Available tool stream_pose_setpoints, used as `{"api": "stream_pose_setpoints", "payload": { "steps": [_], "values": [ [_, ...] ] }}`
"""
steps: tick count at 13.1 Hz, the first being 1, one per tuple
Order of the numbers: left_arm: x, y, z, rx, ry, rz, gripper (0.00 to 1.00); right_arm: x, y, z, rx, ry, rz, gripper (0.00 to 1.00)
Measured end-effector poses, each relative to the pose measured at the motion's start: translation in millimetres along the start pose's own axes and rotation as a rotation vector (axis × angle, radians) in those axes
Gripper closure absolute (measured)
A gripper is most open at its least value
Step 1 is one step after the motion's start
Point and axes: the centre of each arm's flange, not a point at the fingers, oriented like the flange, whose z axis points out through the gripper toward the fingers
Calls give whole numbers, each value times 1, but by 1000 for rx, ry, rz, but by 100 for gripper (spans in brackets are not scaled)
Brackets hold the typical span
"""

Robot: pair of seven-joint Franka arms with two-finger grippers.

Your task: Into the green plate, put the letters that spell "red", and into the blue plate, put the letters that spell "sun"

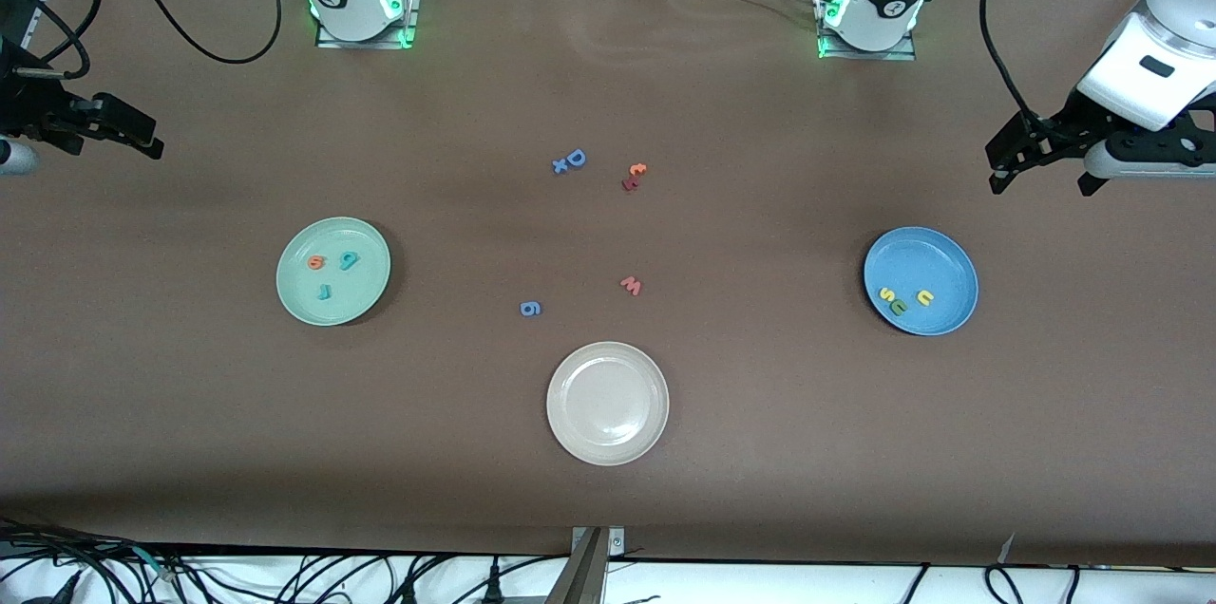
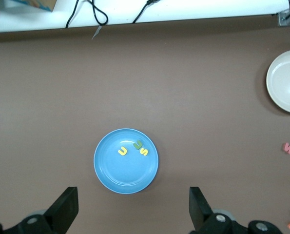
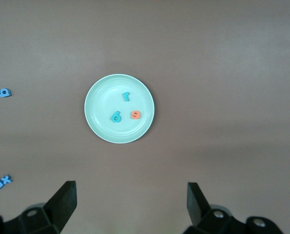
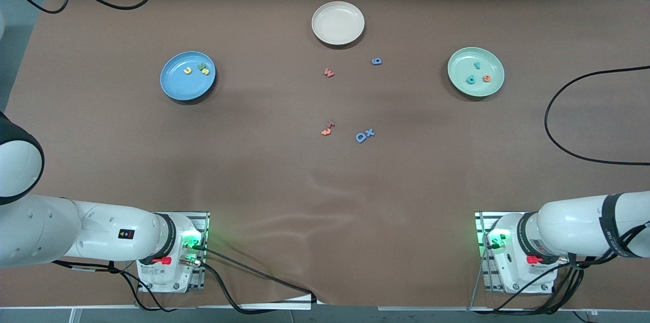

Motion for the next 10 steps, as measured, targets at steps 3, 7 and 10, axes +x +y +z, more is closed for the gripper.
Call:
{"api": "stream_pose_setpoints", "payload": {
  "steps": [3,7,10],
  "values": [
    [1,1,2,3,0,29,0,0,0,0,0,0,0,0],
    [7,1,8,0,-2,31,0,0,0,-1,0,2,0,0],
    [8,-6,9,2,-3,23,0,1,0,1,0,0,0,0]
  ]
}}
